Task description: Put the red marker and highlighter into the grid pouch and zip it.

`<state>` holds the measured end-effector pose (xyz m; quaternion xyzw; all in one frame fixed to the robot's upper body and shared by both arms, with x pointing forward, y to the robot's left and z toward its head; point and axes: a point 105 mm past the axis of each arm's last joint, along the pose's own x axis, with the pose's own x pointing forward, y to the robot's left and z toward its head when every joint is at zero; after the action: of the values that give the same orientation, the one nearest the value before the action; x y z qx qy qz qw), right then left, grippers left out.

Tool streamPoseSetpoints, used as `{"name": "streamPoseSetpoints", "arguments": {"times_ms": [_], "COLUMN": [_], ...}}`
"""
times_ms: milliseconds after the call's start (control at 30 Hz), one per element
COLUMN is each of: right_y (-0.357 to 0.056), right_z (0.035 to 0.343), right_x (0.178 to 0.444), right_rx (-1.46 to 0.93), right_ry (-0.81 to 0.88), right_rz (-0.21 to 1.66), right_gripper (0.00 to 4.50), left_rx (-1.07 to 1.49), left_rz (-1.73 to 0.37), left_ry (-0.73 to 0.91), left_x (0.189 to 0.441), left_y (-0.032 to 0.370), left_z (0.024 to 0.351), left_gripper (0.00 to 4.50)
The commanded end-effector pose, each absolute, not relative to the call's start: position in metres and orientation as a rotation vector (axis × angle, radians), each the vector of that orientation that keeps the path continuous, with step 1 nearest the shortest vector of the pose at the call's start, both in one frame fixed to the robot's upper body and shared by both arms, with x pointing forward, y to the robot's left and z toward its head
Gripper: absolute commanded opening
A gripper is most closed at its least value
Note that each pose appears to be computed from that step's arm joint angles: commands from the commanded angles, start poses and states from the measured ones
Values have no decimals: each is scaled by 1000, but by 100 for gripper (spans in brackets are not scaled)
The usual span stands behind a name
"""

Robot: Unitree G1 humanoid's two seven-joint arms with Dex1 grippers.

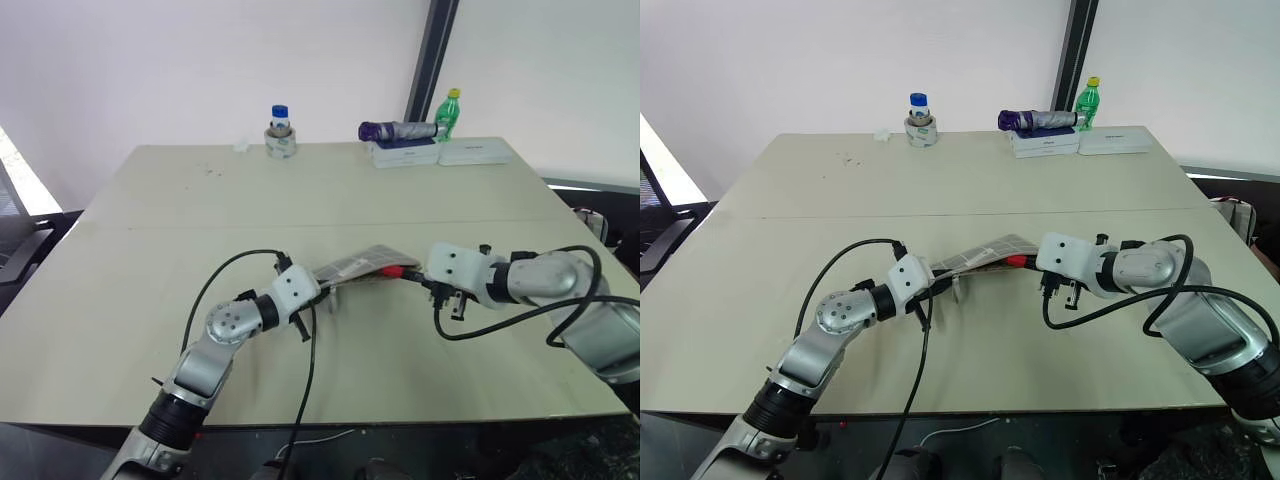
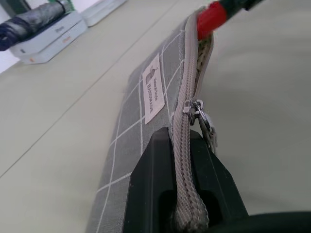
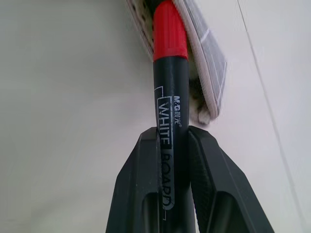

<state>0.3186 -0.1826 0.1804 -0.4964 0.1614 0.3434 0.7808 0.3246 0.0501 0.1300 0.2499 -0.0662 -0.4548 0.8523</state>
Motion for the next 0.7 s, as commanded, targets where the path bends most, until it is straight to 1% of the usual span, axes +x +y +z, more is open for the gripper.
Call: {"name": "streamPoseSetpoints", "arguments": {"times_ms": [33,367,500,633,700], "right_y": [-172,-151,-147,-129,-127], "right_z": [195,184,184,185,186], "right_x": [320,318,320,316,317], "right_rx": [-1156,-1301,-1323,-1290,-1277], "right_ry": [285,261,244,202,198], "right_rz": [749,827,827,874,877], "right_gripper": [25,25,25,25,25], "left_rx": [611,620,619,596,578], "left_rz": [-996,-1029,-1038,-1050,-1042], "left_ry": [-193,-212,-215,-223,-221], "left_x": [319,315,314,312,313], "left_y": [41,27,25,22,23], "left_z": [136,139,140,143,145], "left_gripper": [0,0,0,0,0]}}
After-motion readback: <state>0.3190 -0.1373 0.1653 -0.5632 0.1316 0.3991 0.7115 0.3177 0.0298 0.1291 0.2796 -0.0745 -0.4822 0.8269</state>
